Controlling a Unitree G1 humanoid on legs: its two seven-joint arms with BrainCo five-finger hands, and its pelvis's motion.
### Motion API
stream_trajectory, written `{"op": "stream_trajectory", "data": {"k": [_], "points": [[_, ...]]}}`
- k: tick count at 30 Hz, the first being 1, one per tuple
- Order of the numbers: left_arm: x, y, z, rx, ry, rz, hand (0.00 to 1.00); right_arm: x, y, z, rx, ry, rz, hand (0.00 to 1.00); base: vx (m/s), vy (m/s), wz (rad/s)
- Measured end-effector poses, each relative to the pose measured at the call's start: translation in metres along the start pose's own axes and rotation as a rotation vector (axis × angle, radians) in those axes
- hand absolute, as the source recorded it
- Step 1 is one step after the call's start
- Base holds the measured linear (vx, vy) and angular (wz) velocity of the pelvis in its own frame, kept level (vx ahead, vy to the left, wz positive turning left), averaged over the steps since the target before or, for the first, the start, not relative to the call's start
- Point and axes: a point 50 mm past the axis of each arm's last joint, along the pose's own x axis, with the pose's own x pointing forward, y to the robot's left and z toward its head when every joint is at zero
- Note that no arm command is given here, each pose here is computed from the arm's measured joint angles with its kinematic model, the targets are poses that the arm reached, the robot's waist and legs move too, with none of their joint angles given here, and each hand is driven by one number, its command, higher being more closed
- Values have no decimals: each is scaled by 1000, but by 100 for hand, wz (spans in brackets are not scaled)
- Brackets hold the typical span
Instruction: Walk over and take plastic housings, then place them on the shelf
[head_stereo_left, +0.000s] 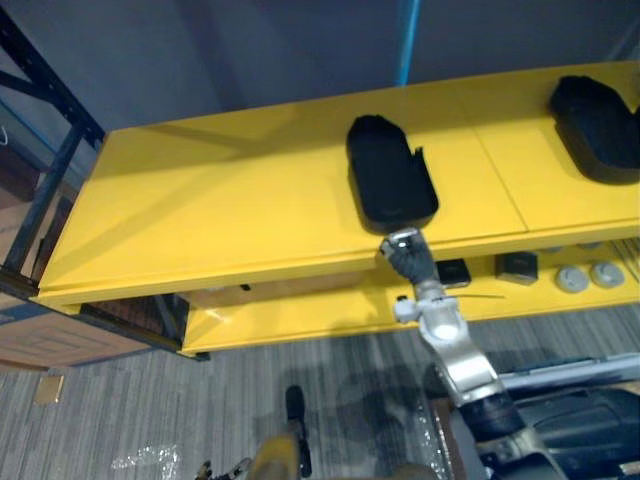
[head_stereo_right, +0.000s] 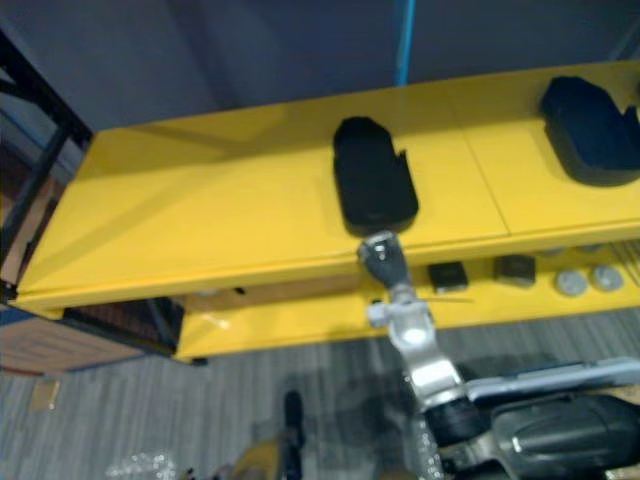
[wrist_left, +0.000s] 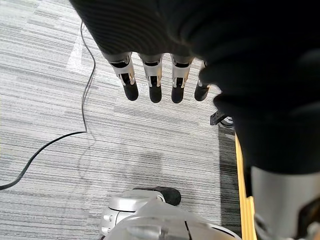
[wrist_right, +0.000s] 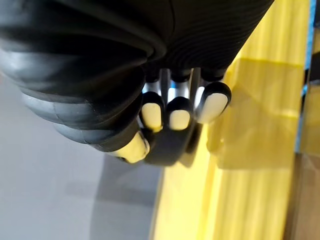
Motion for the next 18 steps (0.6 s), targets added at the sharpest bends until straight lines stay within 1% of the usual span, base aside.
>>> {"op": "stream_trajectory", "data": {"k": [4, 12, 16, 18], "points": [[0, -1, 0, 2, 3, -2, 0, 5, -5, 2, -2, -8, -23, 100, 1, -4, 1], [-1, -5, -3, 0, 19, -14, 0, 12, -11, -14, -32, 70, -62, 100, 0, 0, 0], [-2, -8, -5, -1, 36, -20, 0, 16, -14, -13, -37, 72, -70, 100, 0, 0, 0], [-2, -9, -5, -3, 36, -23, 0, 24, -21, -14, -39, 83, -99, 100, -8, 4, 2]]}}
